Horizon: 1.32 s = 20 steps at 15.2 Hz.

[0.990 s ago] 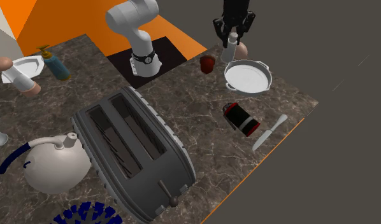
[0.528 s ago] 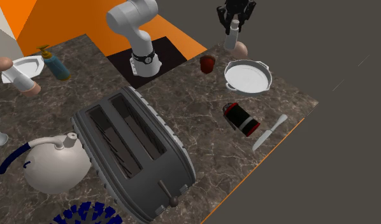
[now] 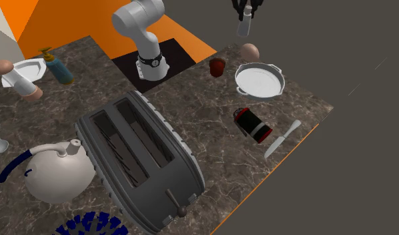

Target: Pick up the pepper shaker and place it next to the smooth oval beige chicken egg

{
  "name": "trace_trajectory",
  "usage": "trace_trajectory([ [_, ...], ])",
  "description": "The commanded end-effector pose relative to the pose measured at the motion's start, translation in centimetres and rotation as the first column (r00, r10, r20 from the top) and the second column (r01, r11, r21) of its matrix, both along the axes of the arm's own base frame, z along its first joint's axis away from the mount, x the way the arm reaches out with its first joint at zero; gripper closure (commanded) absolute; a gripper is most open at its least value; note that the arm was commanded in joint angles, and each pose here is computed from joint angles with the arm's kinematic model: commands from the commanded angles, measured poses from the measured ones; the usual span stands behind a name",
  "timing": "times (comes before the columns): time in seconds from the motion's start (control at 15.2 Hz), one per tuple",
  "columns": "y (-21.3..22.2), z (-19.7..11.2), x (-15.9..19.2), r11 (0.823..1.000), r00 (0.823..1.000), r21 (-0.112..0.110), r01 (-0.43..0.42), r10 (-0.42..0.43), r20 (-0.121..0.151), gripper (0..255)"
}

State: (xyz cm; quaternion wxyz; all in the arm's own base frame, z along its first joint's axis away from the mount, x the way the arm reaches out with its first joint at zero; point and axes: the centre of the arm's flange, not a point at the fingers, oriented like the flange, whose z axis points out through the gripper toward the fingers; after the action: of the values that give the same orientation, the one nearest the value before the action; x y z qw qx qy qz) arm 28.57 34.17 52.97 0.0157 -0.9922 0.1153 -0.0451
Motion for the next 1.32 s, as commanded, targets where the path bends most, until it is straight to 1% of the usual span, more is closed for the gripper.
trace_trajectory([
  [0.0,1.8,0.0,-2.1,1.0,1.0,0.0,0.001,-0.001,0.0,255],
  [0.53,9.3,0.0,-10.1,1.0,1.0,0.0,0.001,-0.001,0.0,255],
  [1.25,9.3,-5.8,-10.1,1.0,1.0,0.0,0.001,-0.001,0.0,255],
])
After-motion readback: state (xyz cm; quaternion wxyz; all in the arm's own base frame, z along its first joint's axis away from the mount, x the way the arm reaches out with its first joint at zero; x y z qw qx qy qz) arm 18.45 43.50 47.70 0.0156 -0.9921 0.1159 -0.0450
